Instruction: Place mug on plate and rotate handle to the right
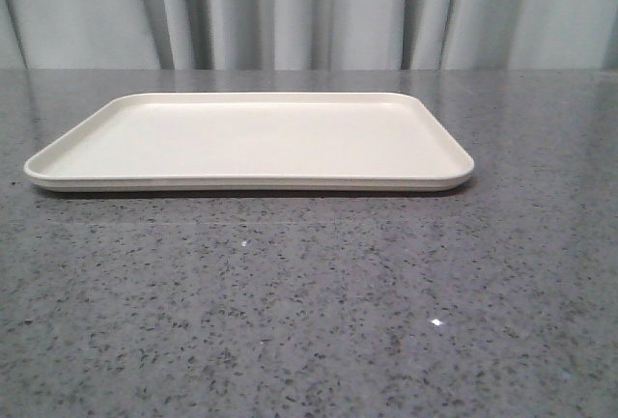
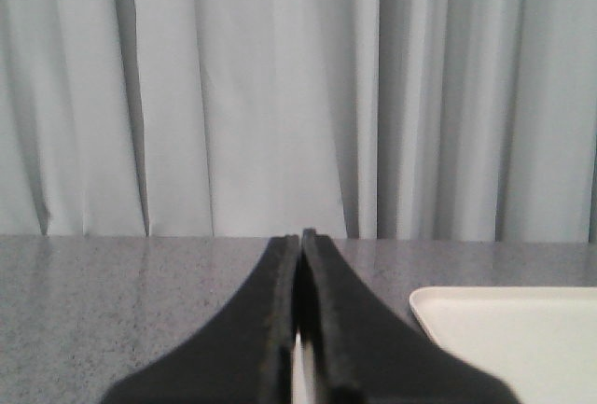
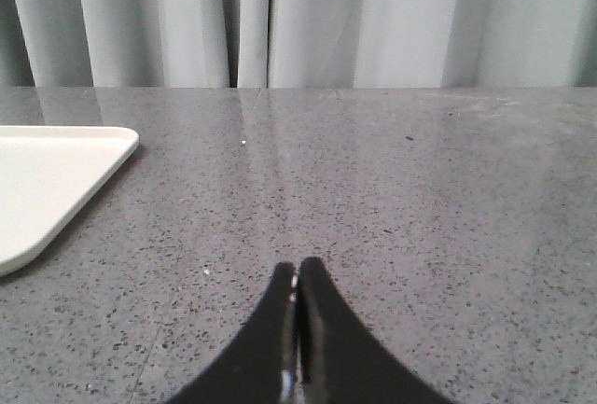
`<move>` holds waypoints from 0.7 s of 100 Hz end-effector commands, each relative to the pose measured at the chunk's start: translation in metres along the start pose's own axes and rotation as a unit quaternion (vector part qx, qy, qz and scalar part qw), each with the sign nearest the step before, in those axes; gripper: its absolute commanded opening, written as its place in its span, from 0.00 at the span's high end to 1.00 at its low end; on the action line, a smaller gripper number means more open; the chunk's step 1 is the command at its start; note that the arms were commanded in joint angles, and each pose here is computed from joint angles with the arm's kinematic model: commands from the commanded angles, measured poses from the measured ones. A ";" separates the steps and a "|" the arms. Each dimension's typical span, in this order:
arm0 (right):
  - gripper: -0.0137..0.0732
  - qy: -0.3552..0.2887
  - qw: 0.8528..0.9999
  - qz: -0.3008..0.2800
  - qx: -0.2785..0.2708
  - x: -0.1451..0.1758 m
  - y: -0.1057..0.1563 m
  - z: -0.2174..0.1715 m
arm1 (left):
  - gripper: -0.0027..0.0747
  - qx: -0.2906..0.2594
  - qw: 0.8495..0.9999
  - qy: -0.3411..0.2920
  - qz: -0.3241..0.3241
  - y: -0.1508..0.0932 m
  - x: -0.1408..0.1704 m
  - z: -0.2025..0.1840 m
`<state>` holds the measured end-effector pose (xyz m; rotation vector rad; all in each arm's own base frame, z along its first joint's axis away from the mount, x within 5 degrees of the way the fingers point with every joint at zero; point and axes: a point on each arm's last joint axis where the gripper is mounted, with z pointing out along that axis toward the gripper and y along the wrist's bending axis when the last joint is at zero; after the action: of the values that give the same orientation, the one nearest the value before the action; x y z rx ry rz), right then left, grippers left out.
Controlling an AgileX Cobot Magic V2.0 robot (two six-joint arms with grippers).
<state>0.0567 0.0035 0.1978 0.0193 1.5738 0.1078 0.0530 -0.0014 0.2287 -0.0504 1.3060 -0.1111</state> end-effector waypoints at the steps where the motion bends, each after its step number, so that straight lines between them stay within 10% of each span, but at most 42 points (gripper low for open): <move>1: 0.98 -0.052 0.999 -0.007 0.003 -0.009 0.000 -0.001 | 0.99 0.008 0.996 -0.089 -0.003 -0.001 -0.014 -0.004; 70: 0.98 -0.090 0.996 0.026 0.003 -0.024 0.000 -0.003 | 0.99 0.023 0.970 -0.240 -0.007 -0.009 -0.092 -0.015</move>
<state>0.0565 0.0027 0.2044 0.0558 1.5010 0.1364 0.0299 -0.0006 0.2926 -0.0377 0.9338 -0.1197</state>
